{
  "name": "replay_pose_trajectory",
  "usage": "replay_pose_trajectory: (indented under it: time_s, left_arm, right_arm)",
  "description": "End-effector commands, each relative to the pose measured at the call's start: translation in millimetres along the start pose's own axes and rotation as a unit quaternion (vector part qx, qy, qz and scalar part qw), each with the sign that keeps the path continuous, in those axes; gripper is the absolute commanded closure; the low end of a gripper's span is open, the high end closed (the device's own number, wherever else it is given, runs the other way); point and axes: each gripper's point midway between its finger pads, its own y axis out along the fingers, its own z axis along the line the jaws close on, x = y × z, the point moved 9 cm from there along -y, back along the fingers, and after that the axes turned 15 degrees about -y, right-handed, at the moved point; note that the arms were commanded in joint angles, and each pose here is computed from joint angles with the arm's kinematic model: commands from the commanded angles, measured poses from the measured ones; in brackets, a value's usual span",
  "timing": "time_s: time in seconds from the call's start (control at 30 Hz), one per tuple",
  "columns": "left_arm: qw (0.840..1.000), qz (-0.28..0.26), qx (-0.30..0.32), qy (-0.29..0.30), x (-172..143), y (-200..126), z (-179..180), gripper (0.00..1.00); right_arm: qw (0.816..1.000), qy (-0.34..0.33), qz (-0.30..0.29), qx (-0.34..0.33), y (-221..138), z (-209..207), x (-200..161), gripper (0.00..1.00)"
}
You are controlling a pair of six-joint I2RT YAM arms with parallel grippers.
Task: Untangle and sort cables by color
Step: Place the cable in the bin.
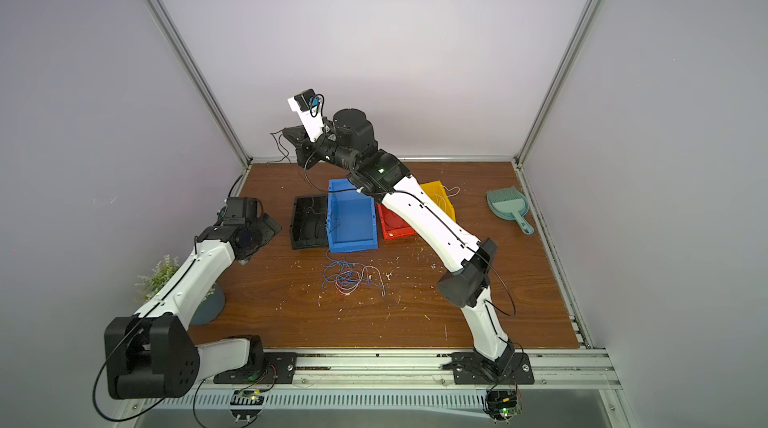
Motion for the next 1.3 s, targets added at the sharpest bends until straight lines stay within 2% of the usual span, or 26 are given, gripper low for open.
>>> replay_pose_trajectory:
  time_s: [0.0,0.13,0.3,0.5,0.67,0.93,1.03,1.17,1.27]
  left_arm:
    - [0.998,0.029,0.034,-0.039,4.7,15.5,12.6,0.01]
    - [0.996,0.044,0.058,-0.057,6.4,29.2,21.8,0.04]
    - [0.996,0.038,0.059,-0.046,9.1,30.3,19.2,0.07]
    - [0.997,0.06,0.047,-0.03,7.0,33.2,14.5,0.06]
    - [0.997,0.057,0.044,-0.025,7.7,32.8,14.0,0.05]
    - [0.994,0.085,-0.056,0.037,4.1,27.9,-2.3,0.0]
    - [0.993,0.077,-0.079,0.043,4.4,22.8,-3.6,0.0]
    - [0.997,0.035,-0.06,0.038,11.1,16.0,1.8,0.0]
    - [0.997,0.009,-0.065,0.039,14.5,10.7,3.3,0.05]
  right_arm:
    - [1.0,0.007,-0.014,0.013,-7.9,2.5,16.8,1.0]
    - [1.0,-0.001,0.016,0.006,9.2,1.2,-11.2,1.0]
    - [0.997,-0.011,0.071,0.0,26.7,0.5,-50.6,1.0]
    - [0.996,-0.007,0.083,0.005,37.6,1.5,-69.1,1.0]
    - [0.997,-0.009,0.071,0.003,36.1,0.7,-61.4,1.0]
    - [1.0,-0.015,0.02,-0.006,13.4,-1.6,-15.3,1.0]
    - [1.0,-0.017,0.003,-0.011,4.6,-1.9,-0.7,1.0]
    - [1.0,-0.016,-0.016,-0.01,-5.1,-1.7,14.6,1.0]
    - [0.999,-0.012,-0.035,0.001,-9.9,0.1,24.7,1.0]
